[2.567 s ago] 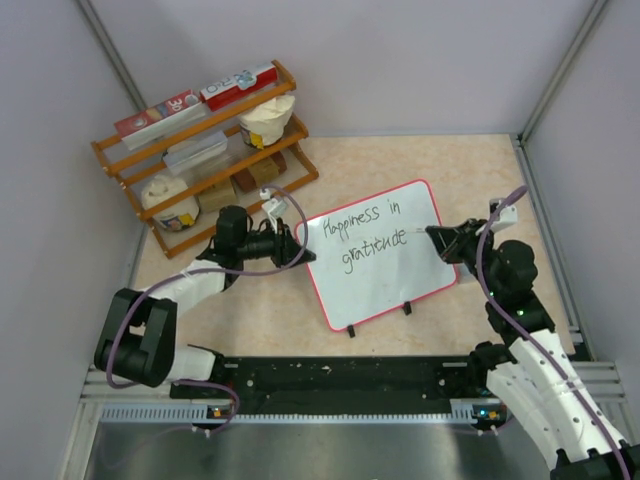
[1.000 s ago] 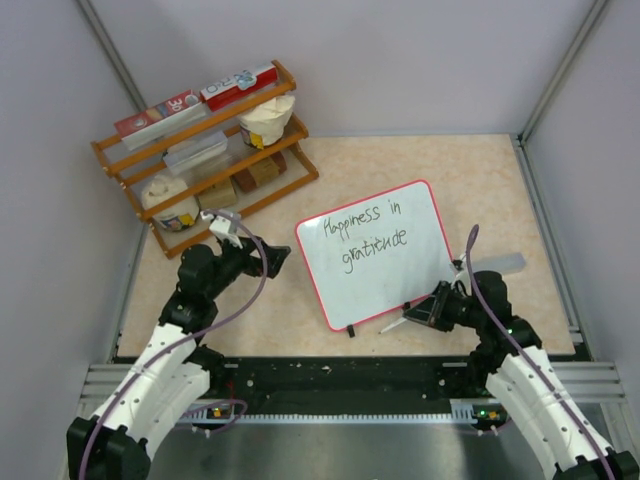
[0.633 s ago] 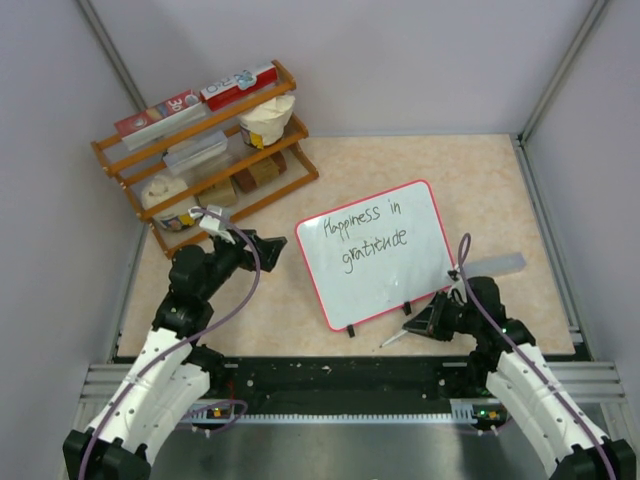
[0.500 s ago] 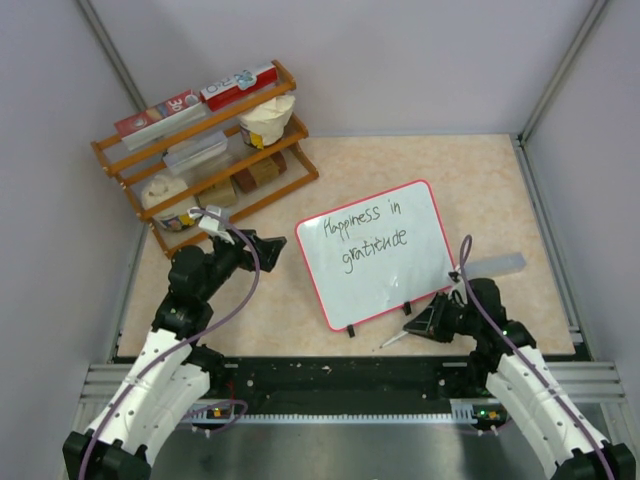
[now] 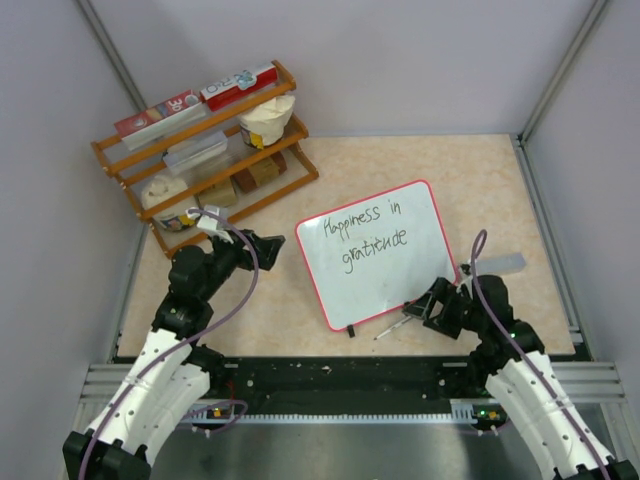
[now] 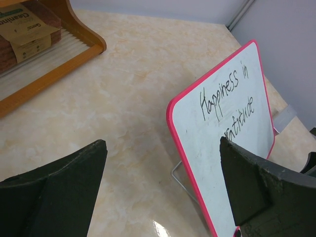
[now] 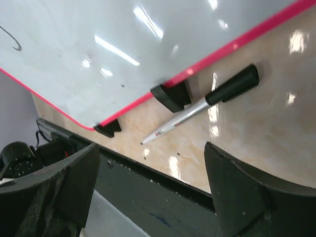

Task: Write a sentence on the whiteboard
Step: Put down the whiteboard marker at the center of the board, then reset both arms

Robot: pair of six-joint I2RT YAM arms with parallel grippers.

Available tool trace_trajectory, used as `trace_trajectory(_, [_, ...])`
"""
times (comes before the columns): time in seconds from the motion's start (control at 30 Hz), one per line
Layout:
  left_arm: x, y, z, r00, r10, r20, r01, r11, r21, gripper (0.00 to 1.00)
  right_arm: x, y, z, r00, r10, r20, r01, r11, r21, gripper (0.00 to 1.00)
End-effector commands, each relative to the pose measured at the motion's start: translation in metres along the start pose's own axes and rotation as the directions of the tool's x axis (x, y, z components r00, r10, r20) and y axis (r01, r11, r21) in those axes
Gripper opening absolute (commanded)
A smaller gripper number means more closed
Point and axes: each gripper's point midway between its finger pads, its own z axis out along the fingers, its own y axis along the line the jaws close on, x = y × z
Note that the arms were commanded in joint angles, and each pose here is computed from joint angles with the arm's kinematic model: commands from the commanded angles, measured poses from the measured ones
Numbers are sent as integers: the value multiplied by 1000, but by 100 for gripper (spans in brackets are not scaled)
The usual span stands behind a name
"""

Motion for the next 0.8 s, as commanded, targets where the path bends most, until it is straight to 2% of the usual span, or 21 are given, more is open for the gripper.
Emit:
trace_trajectory(0.0, [-25, -8, -2, 998, -5, 67, 5, 1000, 4, 99, -41, 31, -19, 982, -110, 157, 113, 994, -8, 86])
trace_trajectory(0.1, [-24, -7, -3, 998, -8, 67, 8, 1000, 3, 99, -50, 43, -21, 974, -128, 187, 139, 989, -43, 93])
trace_trajectory(0.13, [-25, -7, -3, 998, -8, 69, 8, 1000, 0, 99, -52, 46, -21, 973, -129, 193, 141, 989, -49, 99])
trace_trajectory(0.43, [-19, -2, -1, 998, -20, 62, 21, 1000, -17, 99, -79, 72, -31, 936, -177, 303, 211, 974, -85, 99])
trace_trajectory(0.77, [-8, 8, 5, 999, -29, 28, 30, 998, -51, 99, -97, 77, -28, 913, -216, 347, 250, 967, -55, 99])
